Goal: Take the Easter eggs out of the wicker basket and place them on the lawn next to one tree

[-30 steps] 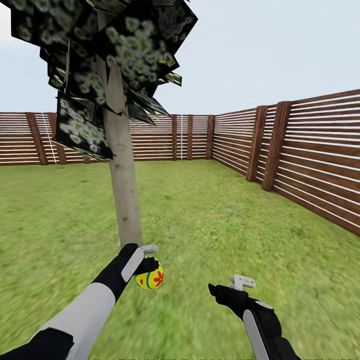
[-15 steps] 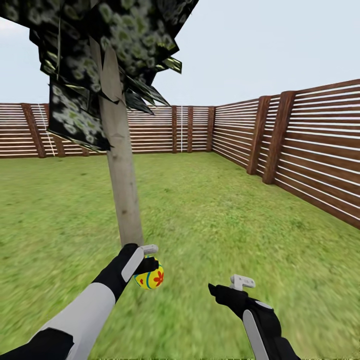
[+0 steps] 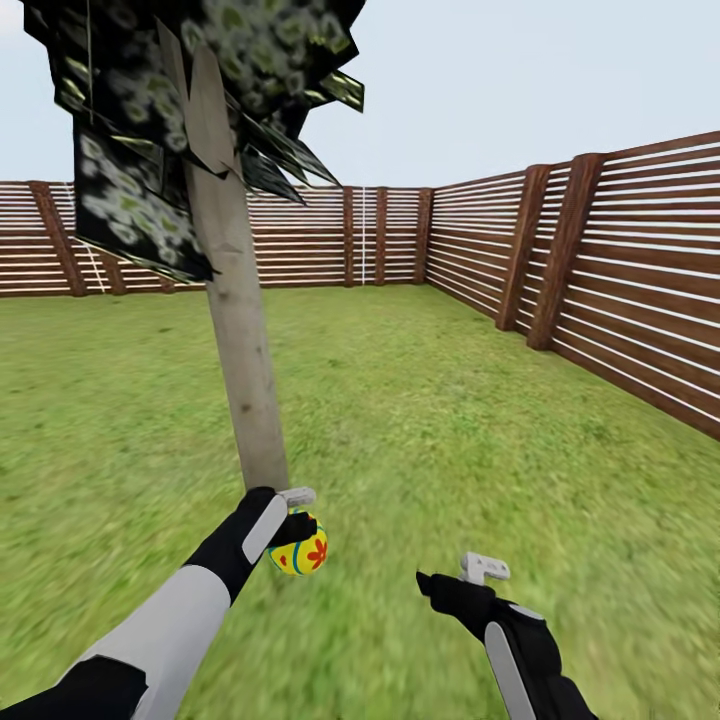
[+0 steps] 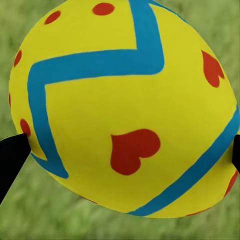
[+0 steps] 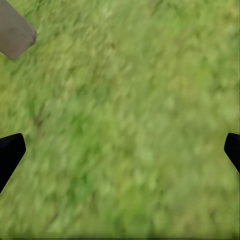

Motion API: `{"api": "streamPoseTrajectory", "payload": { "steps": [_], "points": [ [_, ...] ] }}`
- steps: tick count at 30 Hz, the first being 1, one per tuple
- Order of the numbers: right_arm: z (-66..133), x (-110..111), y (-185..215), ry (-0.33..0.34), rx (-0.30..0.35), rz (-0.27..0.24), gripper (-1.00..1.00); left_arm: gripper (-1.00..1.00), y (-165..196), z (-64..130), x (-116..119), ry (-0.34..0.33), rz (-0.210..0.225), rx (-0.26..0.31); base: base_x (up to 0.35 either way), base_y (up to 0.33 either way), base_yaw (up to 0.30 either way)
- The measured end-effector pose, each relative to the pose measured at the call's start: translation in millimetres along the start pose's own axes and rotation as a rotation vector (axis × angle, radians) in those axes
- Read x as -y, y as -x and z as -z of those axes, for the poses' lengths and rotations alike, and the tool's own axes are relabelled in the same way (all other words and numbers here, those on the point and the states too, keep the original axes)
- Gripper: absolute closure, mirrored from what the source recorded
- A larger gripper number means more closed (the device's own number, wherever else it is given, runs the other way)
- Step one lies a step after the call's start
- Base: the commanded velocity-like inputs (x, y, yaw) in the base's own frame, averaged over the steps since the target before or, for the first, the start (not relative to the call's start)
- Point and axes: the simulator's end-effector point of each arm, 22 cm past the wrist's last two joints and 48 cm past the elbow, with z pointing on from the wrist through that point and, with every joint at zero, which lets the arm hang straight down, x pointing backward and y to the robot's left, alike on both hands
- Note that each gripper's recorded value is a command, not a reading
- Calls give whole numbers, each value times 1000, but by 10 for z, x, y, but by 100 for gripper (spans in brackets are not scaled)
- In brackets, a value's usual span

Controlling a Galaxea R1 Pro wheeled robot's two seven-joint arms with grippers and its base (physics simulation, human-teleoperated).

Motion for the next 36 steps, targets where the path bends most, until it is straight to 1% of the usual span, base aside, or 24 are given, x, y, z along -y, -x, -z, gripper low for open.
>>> {"api": "streamPoseTrajectory", "payload": {
  "steps": [9, 17, 23, 30, 36],
  "points": [
    [-113, 57, -162, -9, -39, -7, -100, 100, -134, -188, -34, 3, 9, -39, 0, 0, 0],
    [-202, 117, -294, -19, -71, -13, -100, 100, -240, -344, -63, 10, 7, -66, 0, 0, 0],
    [-202, 116, -293, -19, -70, -14, -100, 100, -241, -342, -50, 5, 10, -68, 17, 1, 0],
    [-200, 115, -292, -18, -70, -14, -100, 100, -272, -353, -62, 11, 6, -74, 231, 44, 0],
    [-202, 117, -295, -19, -71, -14, -100, 100, -240, -343, -55, 8, 7, -66, 34, 3, 0]
  ]
}}
